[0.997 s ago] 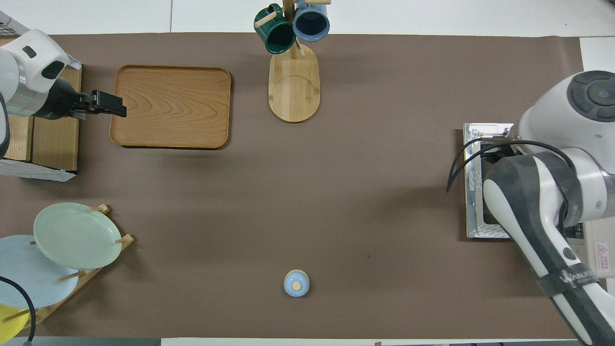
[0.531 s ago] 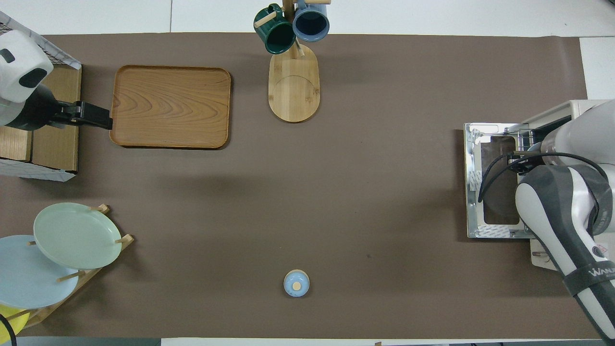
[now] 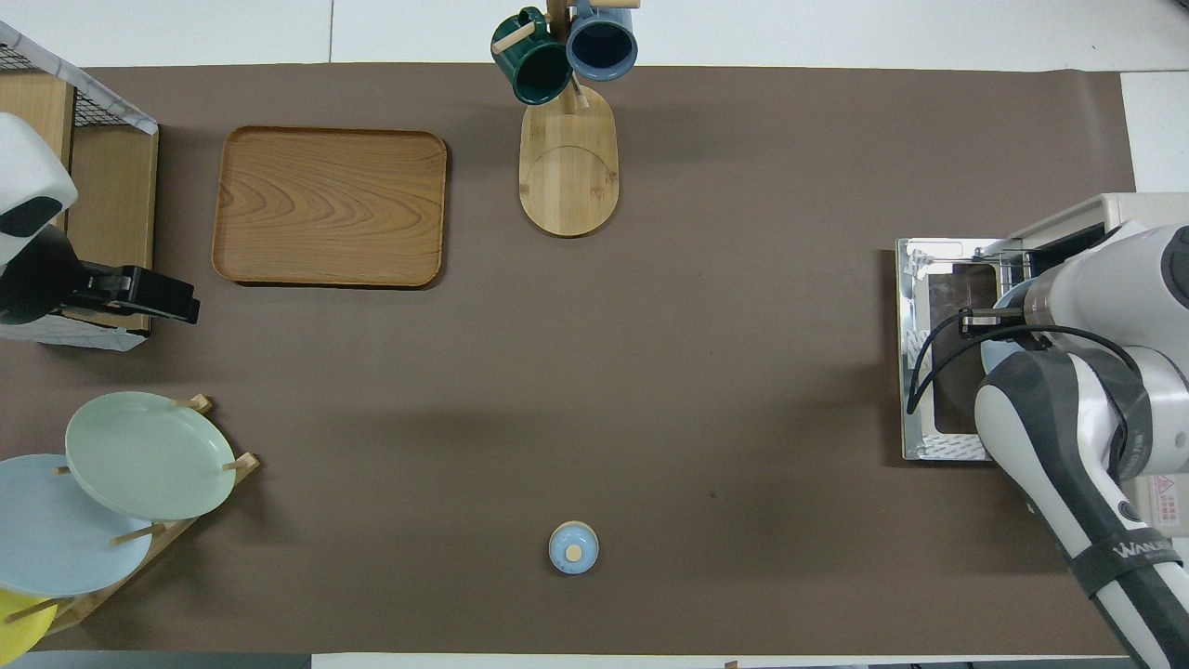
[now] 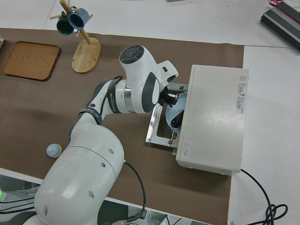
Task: Put eggplant into oven
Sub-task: 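Withdraw the right gripper out of the oven, then push the oven door closed with the right gripper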
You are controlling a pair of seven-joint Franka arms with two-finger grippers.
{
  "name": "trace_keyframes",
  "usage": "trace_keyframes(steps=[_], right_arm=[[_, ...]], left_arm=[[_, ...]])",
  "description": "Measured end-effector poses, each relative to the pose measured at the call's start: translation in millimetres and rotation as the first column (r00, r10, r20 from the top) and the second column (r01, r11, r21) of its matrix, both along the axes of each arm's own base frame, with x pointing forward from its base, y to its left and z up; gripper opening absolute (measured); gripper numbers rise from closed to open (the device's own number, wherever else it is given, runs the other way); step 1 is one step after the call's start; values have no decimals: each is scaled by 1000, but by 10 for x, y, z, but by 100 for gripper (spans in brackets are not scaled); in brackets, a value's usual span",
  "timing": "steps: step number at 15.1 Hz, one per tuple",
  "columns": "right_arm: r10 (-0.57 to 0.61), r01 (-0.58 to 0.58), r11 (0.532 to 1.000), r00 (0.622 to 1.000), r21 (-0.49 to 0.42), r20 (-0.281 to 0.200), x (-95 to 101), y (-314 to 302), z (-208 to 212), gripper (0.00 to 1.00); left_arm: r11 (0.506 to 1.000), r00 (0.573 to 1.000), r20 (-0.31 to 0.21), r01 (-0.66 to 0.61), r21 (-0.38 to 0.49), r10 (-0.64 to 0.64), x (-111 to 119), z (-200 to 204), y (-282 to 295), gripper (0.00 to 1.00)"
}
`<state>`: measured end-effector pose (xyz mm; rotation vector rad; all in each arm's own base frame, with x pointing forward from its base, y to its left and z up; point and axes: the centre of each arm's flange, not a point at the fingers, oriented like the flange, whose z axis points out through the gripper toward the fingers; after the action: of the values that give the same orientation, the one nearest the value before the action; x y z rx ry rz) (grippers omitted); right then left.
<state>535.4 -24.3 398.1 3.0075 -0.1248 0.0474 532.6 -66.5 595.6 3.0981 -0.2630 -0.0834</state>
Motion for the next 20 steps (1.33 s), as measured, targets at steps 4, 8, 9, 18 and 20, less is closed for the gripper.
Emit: trace_keyframes(steps=[4,8,9,18,20], right_arm=[[-38,32,996,996,82,75,94,512,-41,35],[-73,67,994,995,85,70,196,614,-577,21],[-75,70,994,995,82,59,211,598,-724,21],[43,-43,998,999,-48,-15,223,606,-993,10],[74,-78,993,996,-90,-48,260,663,-901,8]], left_arm=[[1000,1000,-13,0,3,0,-42,-72,5,100],[1000,1000,1,-1,2,1,-26,2,11,100],[1000,1000,9,-1,3,1,-8,68,15,100],[1000,1000,12,4,16,-4,55,176,6,100],[1000,1000,11,4,16,-4,58,170,4,100]])
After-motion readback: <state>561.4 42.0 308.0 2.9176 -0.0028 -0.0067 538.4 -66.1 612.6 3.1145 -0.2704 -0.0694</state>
